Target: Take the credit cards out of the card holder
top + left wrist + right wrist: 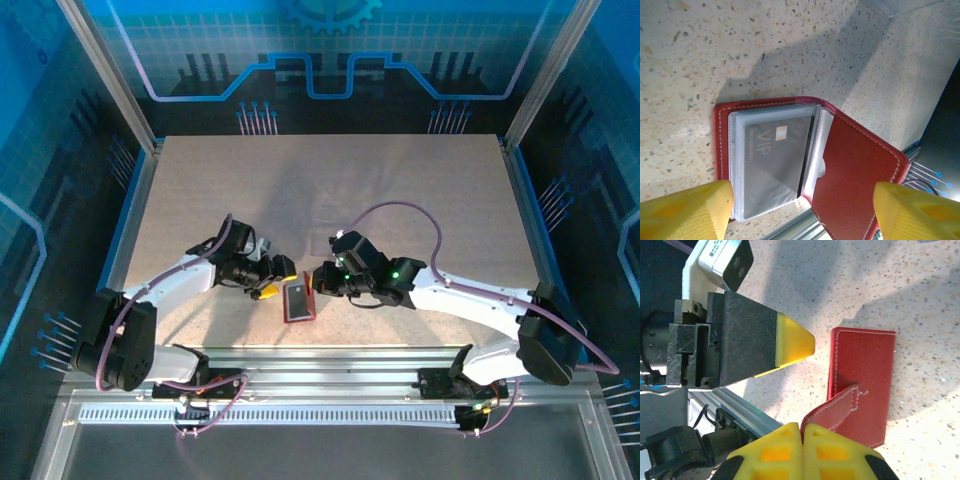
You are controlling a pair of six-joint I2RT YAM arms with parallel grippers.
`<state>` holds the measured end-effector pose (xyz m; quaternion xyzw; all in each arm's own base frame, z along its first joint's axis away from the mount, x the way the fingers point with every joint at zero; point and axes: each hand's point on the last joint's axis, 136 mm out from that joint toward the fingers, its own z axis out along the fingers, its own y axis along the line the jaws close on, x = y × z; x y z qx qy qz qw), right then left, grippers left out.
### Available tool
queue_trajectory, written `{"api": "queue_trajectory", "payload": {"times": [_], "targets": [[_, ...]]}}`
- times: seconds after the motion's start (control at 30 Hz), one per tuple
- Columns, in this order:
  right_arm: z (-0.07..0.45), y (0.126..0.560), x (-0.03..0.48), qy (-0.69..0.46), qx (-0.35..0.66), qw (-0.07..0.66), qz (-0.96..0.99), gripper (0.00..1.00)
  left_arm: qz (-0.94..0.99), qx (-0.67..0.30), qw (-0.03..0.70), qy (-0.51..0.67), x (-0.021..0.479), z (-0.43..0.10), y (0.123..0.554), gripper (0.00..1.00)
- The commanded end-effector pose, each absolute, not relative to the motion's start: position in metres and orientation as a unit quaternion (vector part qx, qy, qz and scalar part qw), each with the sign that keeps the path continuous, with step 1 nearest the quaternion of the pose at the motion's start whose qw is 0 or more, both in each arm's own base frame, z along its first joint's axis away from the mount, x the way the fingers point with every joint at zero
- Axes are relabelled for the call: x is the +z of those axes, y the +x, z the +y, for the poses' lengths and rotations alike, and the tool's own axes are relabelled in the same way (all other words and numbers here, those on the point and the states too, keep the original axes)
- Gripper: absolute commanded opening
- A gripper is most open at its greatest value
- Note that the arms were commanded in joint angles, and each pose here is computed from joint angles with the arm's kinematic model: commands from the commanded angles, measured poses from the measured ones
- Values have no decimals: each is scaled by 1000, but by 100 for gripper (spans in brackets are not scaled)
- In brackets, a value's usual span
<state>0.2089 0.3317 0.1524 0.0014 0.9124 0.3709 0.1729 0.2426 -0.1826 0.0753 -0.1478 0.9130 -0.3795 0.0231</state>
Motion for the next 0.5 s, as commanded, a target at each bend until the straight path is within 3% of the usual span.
{"api": "queue_trajectory", "payload": {"times": [0.0, 0.47], "targets": [[316, 205, 139, 10, 344, 174, 923, 0, 903, -408, 25, -135, 90, -194, 251, 72], [283, 195, 117, 31, 310, 166, 936, 0, 911, -403, -2, -90, 81, -247, 239, 55]]}}
